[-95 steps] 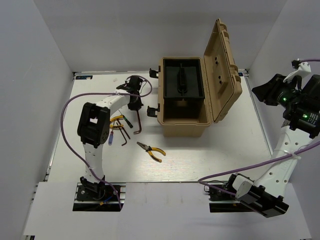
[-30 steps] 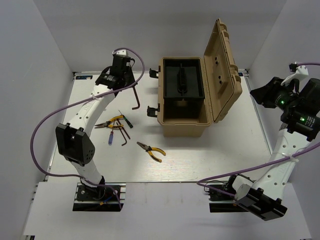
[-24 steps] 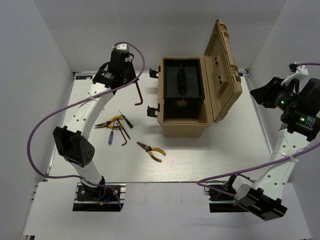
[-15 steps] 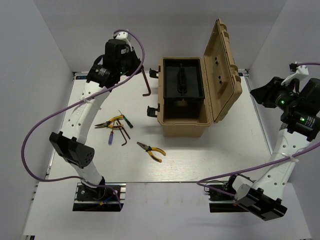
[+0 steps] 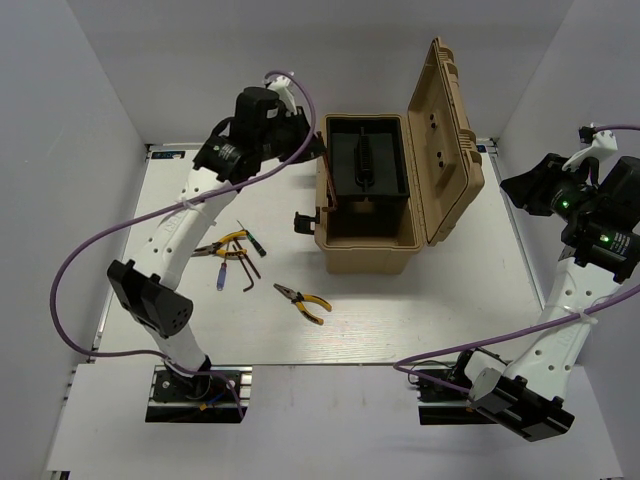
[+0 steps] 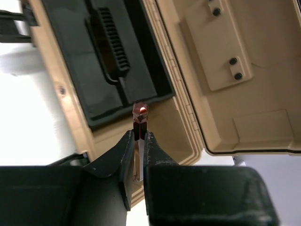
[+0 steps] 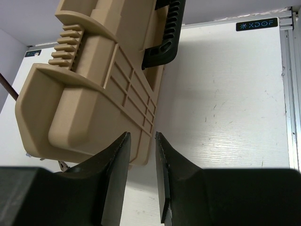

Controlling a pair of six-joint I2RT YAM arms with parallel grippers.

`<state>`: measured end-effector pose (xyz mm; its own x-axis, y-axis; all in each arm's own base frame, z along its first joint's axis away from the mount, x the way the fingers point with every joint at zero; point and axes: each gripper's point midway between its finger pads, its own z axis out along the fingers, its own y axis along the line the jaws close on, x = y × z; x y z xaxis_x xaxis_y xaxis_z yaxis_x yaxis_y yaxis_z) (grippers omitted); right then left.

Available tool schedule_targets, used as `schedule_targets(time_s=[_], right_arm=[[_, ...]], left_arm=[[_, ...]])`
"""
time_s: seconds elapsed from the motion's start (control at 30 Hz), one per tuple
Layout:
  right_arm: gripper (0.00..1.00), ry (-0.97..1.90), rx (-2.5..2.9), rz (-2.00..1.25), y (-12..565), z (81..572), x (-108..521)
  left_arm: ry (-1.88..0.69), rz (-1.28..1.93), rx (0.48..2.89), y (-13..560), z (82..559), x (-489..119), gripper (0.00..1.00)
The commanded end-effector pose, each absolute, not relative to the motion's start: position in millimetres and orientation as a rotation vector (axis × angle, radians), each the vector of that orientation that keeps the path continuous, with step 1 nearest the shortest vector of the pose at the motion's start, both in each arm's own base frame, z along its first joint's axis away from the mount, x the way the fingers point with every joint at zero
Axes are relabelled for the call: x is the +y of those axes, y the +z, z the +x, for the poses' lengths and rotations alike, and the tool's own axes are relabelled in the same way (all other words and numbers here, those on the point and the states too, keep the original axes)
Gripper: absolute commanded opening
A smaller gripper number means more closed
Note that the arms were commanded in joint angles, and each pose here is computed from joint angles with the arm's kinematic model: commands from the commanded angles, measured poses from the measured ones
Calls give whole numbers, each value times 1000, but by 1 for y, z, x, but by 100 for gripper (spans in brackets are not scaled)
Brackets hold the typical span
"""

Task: Sort the tools into containers

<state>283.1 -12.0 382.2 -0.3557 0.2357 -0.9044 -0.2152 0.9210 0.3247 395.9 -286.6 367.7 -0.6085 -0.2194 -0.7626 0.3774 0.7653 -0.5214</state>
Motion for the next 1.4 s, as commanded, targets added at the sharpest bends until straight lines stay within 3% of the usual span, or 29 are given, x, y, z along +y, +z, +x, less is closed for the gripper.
schedule_targets(time_s=[0.0, 0.4, 0.5, 0.53, 0.63, 0.67, 0.77, 0.97, 1.07, 1.13, 1.17, 1.37], right_arm=[[34, 454, 1847, -12, 390, 280, -9], [37, 457, 1846, -32, 390, 277, -6], [47, 458, 1843, -37, 390, 276, -6], [48, 455, 1841, -40, 390, 277, -6], [50, 456, 1837, -50, 392, 275, -4], [50, 458, 1837, -50, 392, 276, -4], [50, 456, 1834, -58, 394, 275, -4], [50, 521, 1744, -152, 427, 274, 12], [46, 600, 1633, -244, 475, 273, 27], [46, 663, 1543, -333, 515, 261, 47], [46, 725, 1535, -311, 526, 265, 51], [45, 893, 1401, -443, 594, 257, 88]], left_arm=[[-923, 144, 2007, 379, 393, -306, 0], [-875, 171, 2101, 315, 398, -341, 0], [-856, 184, 2108, 309, 398, -344, 19], [-849, 186, 2107, 309, 397, -346, 33], [-817, 192, 2100, 311, 403, -345, 53], [-805, 203, 2110, 308, 401, -343, 63], [-777, 207, 2088, 319, 404, -339, 74], [-685, 215, 1994, 360, 395, -312, 79], [-572, 206, 1956, 369, 375, -275, 84], [-513, 166, 1897, 389, 353, -242, 93], [-445, 133, 1934, 367, 349, -223, 100], [-238, -4, 1924, 339, 301, -142, 100]])
